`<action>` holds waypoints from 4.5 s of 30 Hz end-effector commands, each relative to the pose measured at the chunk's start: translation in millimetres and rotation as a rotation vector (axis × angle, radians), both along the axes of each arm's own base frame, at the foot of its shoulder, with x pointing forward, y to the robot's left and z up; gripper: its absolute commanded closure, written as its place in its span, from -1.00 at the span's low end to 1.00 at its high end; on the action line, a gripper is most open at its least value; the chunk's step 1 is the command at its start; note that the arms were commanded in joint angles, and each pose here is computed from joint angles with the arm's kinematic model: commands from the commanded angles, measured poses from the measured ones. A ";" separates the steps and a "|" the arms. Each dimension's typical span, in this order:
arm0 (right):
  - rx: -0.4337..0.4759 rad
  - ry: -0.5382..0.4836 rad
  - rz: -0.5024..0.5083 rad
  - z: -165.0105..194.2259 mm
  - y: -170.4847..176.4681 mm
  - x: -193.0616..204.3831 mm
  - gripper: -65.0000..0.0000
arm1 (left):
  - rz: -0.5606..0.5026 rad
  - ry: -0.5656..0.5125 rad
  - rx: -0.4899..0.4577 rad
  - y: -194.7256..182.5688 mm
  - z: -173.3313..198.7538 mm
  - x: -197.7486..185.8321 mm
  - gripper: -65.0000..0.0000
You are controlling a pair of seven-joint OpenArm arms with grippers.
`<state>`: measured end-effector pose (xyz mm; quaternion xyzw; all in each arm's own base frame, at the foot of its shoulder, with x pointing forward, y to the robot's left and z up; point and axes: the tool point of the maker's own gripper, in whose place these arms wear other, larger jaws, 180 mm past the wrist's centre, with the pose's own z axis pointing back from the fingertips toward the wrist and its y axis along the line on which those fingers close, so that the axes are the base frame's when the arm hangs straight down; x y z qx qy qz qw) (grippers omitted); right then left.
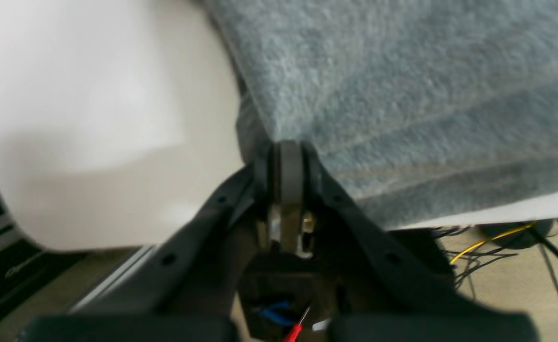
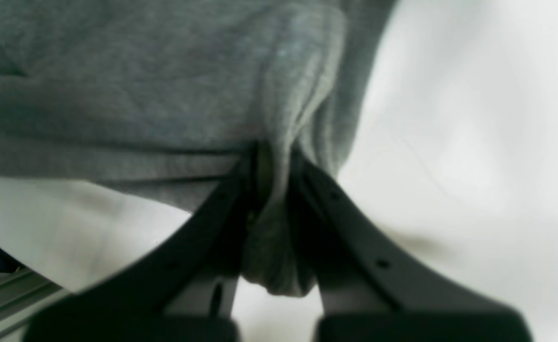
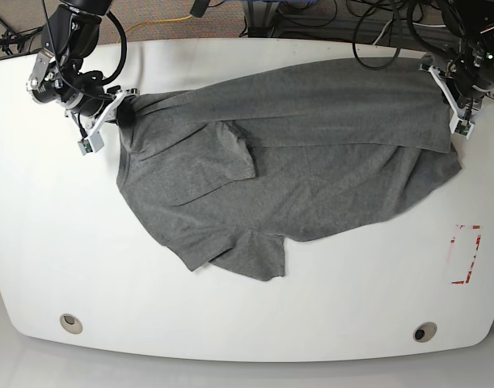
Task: Fold the T-shirt properly
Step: 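Pull the left gripper's corner outward to spread the shirt, then pull both held corners outward to flatten the shirt, then release, then move both grippers back toward the shirt's hem edge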
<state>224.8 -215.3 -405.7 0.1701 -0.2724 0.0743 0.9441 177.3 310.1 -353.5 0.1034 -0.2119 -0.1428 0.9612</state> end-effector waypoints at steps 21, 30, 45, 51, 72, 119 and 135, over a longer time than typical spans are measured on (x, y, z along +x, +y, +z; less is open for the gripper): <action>-0.010 -0.068 0.001 16.2 -4.2 17.3 0.98 | 0.069 0.156 0.054 27.3 -10.6 -75.5 0.97; -0.007 -0.066 0.002 16.0 -3.7 16.6 0.96 | 0.034 0.192 0.066 27.0 -12.6 -80.9 0.49; -0.011 -0.170 -0.022 59.9 -11.7 -18.2 -0.72 | 0.013 0.146 0.079 28.9 -3.5 -62.6 -0.16; -0.040 -0.174 -0.078 66.0 -33.1 -29.2 -0.56 | -0.002 0.115 0.060 19.3 -4.4 -48.1 -0.16; -0.239 -0.083 -0.003 33.0 -10.4 2.1 -0.14 | 0.093 0.138 -0.027 8.4 -51.4 -58.2 -0.16; -0.212 -0.007 -0.172 35.8 -47.7 -97.9 -0.40 | -0.230 0.105 0.272 6.2 -1.4 41.4 -0.16; -0.179 -0.155 -0.271 78.0 -79.8 -55.9 -0.45 | -0.164 -0.095 0.167 11.0 52.0 74.6 -0.16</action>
